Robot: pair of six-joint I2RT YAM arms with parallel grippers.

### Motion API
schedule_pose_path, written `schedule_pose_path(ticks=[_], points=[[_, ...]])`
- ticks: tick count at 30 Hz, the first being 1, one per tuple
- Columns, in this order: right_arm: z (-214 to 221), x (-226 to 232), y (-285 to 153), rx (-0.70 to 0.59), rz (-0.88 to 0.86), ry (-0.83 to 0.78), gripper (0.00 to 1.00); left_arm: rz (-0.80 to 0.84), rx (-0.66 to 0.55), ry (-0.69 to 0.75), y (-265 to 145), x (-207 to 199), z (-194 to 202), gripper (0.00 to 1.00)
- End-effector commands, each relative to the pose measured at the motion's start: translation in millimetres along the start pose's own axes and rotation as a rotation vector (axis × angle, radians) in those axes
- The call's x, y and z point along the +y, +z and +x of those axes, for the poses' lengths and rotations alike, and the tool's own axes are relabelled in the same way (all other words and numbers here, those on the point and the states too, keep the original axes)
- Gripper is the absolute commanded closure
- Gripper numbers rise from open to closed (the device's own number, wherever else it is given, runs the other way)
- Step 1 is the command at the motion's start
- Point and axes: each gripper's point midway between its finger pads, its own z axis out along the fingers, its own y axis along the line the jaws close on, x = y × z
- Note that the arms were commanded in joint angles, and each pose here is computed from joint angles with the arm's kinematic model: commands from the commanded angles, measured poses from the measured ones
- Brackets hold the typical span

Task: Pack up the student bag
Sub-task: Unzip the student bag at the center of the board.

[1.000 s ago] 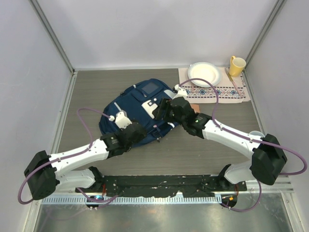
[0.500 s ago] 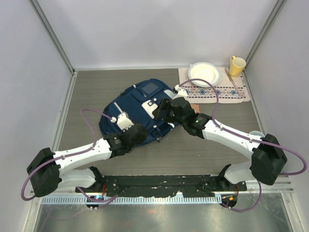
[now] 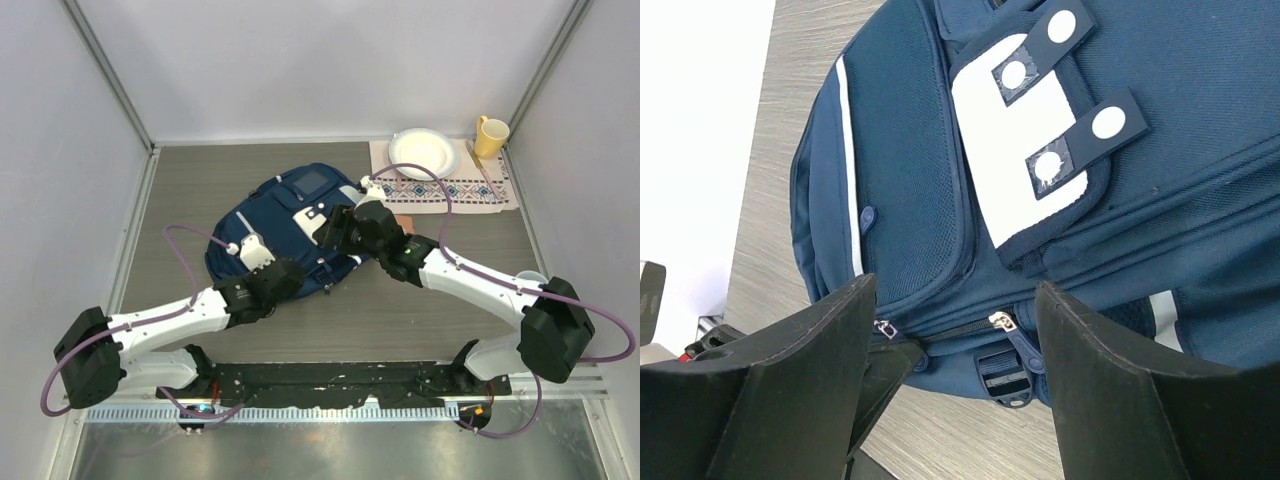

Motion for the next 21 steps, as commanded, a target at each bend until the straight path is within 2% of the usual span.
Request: schedule_pose_path(ticks=[1,7,8,21], points=[[-2.1,9.4,2.3,-0.009,-0.051,0.028,0.31,-0.017,-0.110,-0.018,-2.6,5.5,-23.3,0.86],[0.6,10.6,1.9,0.003,-0.061,0.030,0.31,-0.026,-0.136,-0.030,-2.4,8.3,-27.8,0.76],[1.3,9.9,1.7,0.004,-0.060,0.029,0.31,-0.027,-0.139,-0.031,-1.9,8.8,-27.9,0.71],[6.5,8.6,4.5,0.022,-0.060,0.032,0.31,-0.014,-0.078,-0.019,3.6,0.3,-13.5,0.75]])
